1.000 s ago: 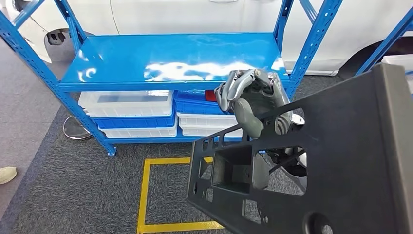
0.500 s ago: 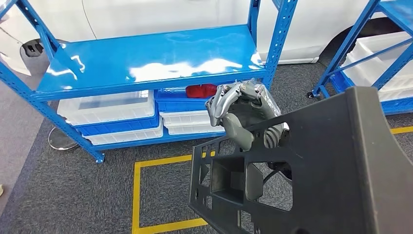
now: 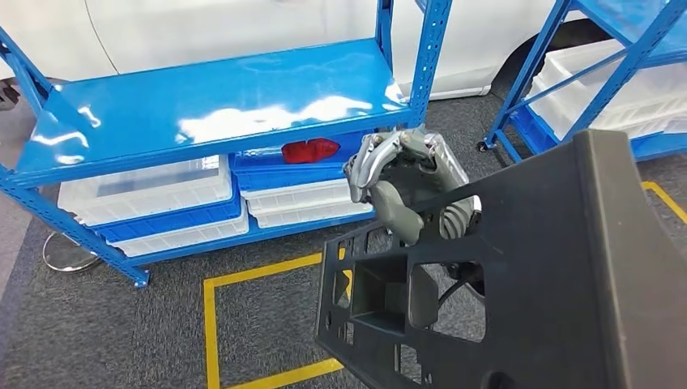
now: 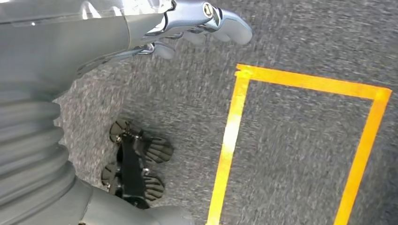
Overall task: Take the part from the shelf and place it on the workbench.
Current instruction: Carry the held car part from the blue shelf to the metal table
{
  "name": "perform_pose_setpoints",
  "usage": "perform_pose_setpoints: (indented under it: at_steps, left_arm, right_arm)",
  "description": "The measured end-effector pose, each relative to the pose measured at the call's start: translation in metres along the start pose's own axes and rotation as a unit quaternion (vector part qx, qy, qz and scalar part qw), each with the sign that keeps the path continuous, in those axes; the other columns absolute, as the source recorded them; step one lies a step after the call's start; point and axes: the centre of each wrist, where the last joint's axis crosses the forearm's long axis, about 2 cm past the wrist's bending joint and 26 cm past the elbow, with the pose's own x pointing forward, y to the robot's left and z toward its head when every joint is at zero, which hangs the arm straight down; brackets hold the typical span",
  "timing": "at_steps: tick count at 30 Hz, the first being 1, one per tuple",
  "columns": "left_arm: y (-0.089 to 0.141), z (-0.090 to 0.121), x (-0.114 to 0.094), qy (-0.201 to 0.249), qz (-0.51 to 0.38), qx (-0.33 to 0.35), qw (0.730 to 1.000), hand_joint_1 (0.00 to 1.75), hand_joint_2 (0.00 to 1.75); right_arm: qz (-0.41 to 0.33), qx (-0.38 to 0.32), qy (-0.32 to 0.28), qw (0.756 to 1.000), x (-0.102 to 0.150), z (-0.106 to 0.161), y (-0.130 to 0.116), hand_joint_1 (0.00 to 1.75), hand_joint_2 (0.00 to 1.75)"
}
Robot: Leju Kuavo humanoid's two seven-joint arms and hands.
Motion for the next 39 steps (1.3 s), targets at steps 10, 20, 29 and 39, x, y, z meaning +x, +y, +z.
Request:
perform_pose_setpoints:
  at_steps: [10,20,29,39]
  left_arm:
    - [0.011,0.002,-0.004,0.032,-0.015,0.044,0.998,0.00,1.75]
    - [0.020,0.002,-0.006,0.026,-0.026,0.034,0.999,0.00,1.75]
    - [0.018,-0.005,0.002,0.028,-0.036,0.016,0.999,0.00,1.75]
    - [0.006,0.001,-0.003,0.033,-0.039,0.002,0.999,0.00,1.75]
  right_arm:
    - [0.026,-0.005,-0.016,1.000,-0.004,0.034,0.004,1.75,1.75]
    - [0.064,0.006,0.004,0.998,-0.001,0.055,0.027,1.75,1.75]
    - [0.088,0.001,-0.016,0.996,0.016,0.033,0.030,1.75,1.75]
    - [0.105,0.005,-0.037,0.994,0.023,0.027,0.029,1.75,1.75]
